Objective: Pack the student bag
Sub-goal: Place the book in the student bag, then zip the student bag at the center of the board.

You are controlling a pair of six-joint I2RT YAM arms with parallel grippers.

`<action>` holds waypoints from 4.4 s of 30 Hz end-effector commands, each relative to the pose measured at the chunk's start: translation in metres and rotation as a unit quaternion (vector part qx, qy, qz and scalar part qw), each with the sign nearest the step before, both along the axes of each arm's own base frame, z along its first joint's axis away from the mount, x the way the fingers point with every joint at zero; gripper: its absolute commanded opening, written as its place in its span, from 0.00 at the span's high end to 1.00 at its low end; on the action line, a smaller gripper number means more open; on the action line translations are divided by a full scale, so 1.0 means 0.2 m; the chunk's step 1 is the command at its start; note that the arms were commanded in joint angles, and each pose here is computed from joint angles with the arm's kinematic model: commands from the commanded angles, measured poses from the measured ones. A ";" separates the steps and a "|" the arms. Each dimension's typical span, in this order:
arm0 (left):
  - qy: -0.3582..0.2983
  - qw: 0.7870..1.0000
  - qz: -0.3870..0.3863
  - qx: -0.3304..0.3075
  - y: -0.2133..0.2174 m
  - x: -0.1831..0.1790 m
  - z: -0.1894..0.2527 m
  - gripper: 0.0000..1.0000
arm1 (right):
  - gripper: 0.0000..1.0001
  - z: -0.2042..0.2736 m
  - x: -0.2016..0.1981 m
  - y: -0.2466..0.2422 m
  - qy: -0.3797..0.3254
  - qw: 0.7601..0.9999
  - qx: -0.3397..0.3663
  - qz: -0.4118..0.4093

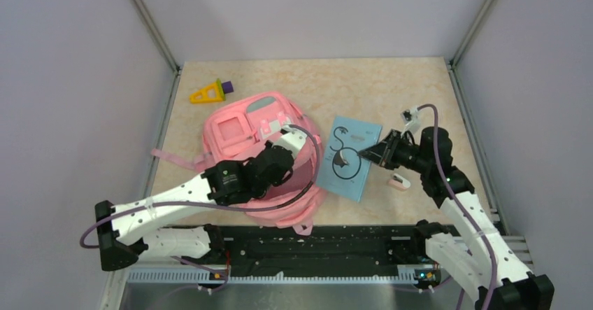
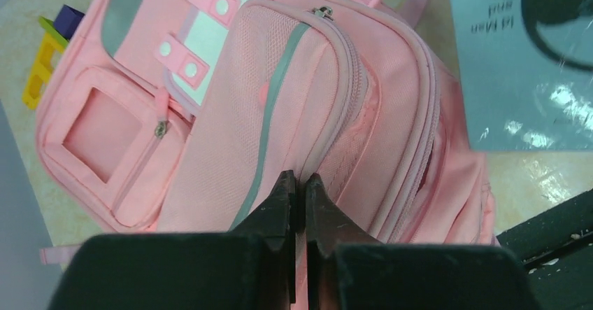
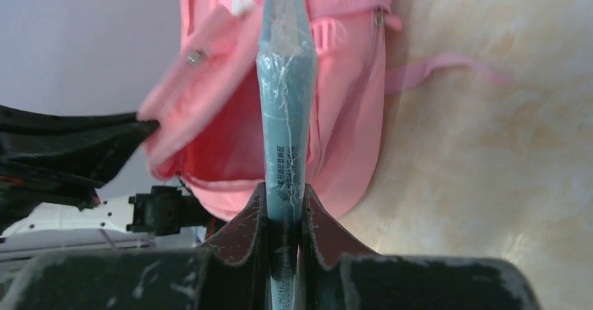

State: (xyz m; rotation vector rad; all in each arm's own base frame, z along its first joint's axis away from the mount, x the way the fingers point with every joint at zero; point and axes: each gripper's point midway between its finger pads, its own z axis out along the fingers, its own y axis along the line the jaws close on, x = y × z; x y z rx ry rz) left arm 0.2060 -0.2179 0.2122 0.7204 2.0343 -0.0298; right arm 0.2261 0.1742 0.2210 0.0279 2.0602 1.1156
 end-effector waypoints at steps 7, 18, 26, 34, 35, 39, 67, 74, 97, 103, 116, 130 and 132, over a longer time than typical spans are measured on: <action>-0.096 0.986 -0.010 -0.134 -0.06 0.08 0.42 1.00 | 1.00 0.16 -0.09 0.19 0.052 0.976 0.210 0.020; -0.102 0.982 -0.025 -0.158 -0.08 0.08 0.42 1.00 | 1.00 0.02 -0.14 0.39 0.139 0.962 0.234 0.000; -0.099 0.980 -0.039 -0.170 -0.10 0.07 0.41 1.00 | 1.00 -0.05 -0.18 0.54 0.162 0.953 0.257 0.001; -0.106 0.979 -0.054 -0.168 -0.09 0.05 0.42 1.00 | 1.00 0.04 -0.02 0.71 0.117 0.948 0.295 -0.009; -0.107 0.978 -0.055 -0.169 -0.09 0.05 0.42 1.00 | 1.00 0.04 0.01 0.74 0.116 0.946 0.303 -0.013; -0.106 0.978 -0.058 -0.171 -0.10 0.05 0.41 1.00 | 1.00 0.10 0.11 0.86 0.095 0.935 0.342 -0.007; -0.095 0.980 -0.054 -0.165 -0.12 0.07 0.33 1.00 | 0.26 -0.32 0.16 0.95 0.030 0.987 0.128 -0.092; -0.059 0.980 -0.071 -0.177 -0.20 0.04 0.26 1.00 | 0.21 -0.45 -0.04 0.53 0.010 0.988 -0.008 -0.153; 0.014 0.959 -0.019 -0.281 -0.65 0.29 0.19 0.47 | 0.22 -0.32 -0.29 0.33 -0.063 0.989 -0.074 -0.109; 0.056 0.952 0.078 -0.290 -0.30 0.14 0.10 0.24 | 0.26 -0.28 -0.43 0.49 -0.087 0.989 -0.093 -0.073; 0.092 0.902 0.276 -0.317 0.49 0.02 -0.23 0.09 | 0.35 -0.36 -0.57 0.87 -0.086 0.985 -0.152 -0.010; 0.099 0.872 0.340 -0.339 0.56 0.08 -0.46 0.12 | 0.44 -0.54 -0.56 0.87 -0.059 0.966 -0.248 -0.034; 0.093 0.868 0.340 -0.350 0.56 0.09 -0.47 0.15 | 0.48 -0.56 -0.56 0.85 -0.056 0.963 -0.260 -0.038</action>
